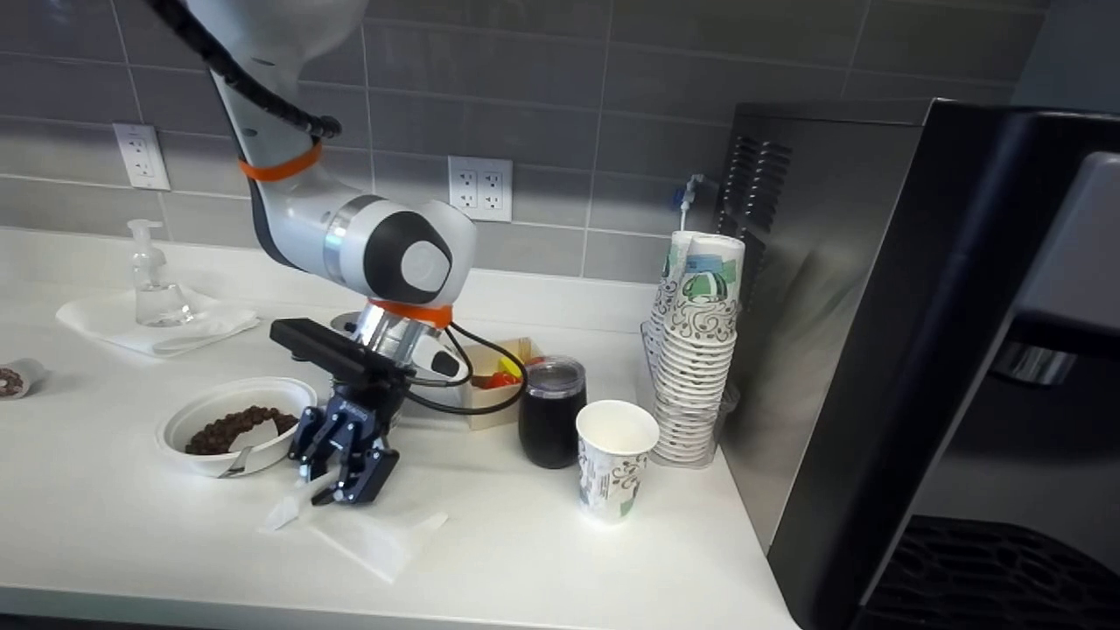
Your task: Use the white napkin to wipe the countertop.
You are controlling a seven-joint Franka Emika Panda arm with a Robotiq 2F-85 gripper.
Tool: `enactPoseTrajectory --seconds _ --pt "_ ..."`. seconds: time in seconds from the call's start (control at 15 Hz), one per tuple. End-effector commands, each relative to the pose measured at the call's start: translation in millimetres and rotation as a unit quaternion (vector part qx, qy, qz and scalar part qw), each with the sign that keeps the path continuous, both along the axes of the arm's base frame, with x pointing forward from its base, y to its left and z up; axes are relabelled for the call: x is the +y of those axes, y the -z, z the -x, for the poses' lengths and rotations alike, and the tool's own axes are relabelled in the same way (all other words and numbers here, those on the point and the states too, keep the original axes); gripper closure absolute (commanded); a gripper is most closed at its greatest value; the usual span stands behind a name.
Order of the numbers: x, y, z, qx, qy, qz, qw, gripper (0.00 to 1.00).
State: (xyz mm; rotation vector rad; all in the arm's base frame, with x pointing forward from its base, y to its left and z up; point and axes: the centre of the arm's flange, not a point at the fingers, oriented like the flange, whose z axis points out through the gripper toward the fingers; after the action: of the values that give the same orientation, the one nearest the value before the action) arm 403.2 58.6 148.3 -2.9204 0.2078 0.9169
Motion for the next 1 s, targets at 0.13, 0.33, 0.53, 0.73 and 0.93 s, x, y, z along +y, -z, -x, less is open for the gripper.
enactPoseTrajectory --seconds 0.13,0.33,0.53,0.73,0.93 --pt "-27 0 16 0.027 0.061 0.060 0.9959 0.97" --pt "-43 1 16 0.000 0.101 0.082 0.9914 0.97" --pt "-53 0 14 -0.047 0.132 0.094 0.9857 0.97" --pt "-56 0 10 -0.111 0.146 0.095 0.9784 0.97" --pt "-53 4 4 -0.169 0.142 0.086 0.9715 0.97"
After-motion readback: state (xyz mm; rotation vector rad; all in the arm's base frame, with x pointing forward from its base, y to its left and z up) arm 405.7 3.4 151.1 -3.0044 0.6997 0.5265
